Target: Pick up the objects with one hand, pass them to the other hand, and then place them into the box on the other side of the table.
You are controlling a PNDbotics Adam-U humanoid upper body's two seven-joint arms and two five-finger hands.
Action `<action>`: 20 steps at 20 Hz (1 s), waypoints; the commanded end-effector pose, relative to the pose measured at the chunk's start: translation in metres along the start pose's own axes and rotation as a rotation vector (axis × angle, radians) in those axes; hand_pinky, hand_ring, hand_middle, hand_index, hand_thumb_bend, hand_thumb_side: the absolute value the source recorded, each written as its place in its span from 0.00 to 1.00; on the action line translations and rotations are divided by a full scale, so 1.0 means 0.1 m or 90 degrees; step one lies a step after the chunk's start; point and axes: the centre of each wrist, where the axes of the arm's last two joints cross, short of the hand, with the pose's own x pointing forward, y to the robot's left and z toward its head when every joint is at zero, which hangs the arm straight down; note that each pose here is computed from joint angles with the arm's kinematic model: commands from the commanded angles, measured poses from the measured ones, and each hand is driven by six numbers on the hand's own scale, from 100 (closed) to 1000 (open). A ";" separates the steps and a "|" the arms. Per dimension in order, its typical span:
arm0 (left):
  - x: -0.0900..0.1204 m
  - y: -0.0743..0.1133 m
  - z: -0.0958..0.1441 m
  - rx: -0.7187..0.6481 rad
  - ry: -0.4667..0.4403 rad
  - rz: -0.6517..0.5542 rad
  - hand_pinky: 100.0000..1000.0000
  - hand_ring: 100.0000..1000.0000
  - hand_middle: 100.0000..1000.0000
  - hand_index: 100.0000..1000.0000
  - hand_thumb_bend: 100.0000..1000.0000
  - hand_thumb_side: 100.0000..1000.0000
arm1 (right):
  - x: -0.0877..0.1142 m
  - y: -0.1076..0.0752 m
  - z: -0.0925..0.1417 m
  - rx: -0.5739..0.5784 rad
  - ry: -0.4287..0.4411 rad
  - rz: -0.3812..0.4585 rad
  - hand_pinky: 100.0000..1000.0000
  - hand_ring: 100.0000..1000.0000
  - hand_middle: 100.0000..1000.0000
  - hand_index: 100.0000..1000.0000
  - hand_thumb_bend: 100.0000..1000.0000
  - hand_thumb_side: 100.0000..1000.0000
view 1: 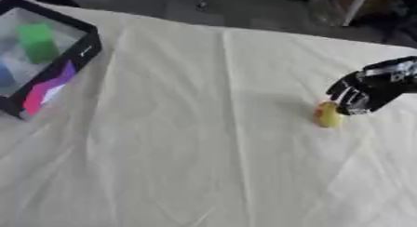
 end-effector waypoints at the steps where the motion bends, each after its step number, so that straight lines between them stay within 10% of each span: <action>1: 0.05 0.11 -0.04 0.015 -0.012 -0.006 0.94 0.70 0.62 0.78 0.00 0.46 | 0.00 -0.08 0.10 -0.019 0.017 0.033 0.89 0.83 0.84 0.90 0.22 0.19; 20: 0.07 0.07 -0.04 0.008 -0.016 -0.003 0.94 0.70 0.62 0.77 0.00 0.47 | -0.14 0.03 0.04 -0.109 0.106 0.056 0.82 0.76 0.81 0.90 0.37 0.14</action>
